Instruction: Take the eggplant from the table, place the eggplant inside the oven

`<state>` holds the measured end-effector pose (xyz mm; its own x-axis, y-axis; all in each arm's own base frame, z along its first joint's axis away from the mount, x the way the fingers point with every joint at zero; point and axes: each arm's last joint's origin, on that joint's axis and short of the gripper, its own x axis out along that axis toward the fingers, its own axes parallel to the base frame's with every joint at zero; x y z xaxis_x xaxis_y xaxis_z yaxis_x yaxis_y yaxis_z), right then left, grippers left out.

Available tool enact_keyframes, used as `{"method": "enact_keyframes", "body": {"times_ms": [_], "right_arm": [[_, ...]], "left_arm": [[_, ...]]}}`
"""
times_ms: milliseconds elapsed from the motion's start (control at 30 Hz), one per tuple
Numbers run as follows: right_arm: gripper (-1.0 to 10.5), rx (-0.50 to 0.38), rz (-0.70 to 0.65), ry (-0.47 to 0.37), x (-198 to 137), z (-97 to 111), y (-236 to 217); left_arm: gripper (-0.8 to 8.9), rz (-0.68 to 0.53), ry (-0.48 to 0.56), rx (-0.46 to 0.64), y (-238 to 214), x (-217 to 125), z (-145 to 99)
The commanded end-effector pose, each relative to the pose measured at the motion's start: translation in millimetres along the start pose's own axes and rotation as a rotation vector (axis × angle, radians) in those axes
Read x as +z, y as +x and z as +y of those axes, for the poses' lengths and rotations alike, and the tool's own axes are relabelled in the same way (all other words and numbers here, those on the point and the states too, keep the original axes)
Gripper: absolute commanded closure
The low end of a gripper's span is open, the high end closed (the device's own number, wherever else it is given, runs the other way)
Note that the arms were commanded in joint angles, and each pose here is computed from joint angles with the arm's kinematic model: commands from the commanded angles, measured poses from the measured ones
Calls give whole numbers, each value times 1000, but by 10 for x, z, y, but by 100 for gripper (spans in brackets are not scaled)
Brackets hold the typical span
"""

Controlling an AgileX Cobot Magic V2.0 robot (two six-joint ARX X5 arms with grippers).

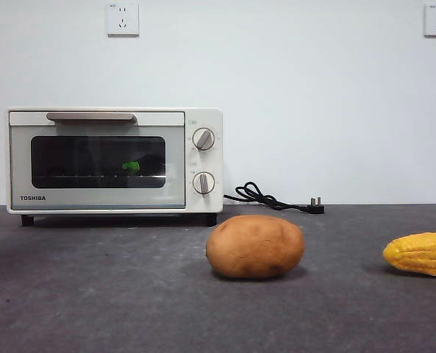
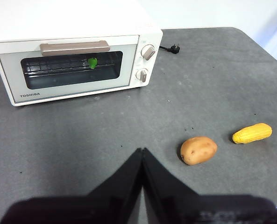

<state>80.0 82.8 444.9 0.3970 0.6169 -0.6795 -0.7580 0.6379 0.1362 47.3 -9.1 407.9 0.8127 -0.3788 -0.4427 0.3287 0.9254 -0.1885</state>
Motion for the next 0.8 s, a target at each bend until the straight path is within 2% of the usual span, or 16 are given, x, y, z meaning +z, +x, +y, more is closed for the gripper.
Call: {"method": "enact_keyframes", "body": {"times_ms": [33, 800], "right_arm": [[946, -1, 28, 4, -28, -1, 5], [946, -1, 29, 5, -29, -1, 5]], "left_arm": [[818, -4, 18, -4, -4, -5, -4], [818, 27, 1, -9, 84, 37, 39]]}}
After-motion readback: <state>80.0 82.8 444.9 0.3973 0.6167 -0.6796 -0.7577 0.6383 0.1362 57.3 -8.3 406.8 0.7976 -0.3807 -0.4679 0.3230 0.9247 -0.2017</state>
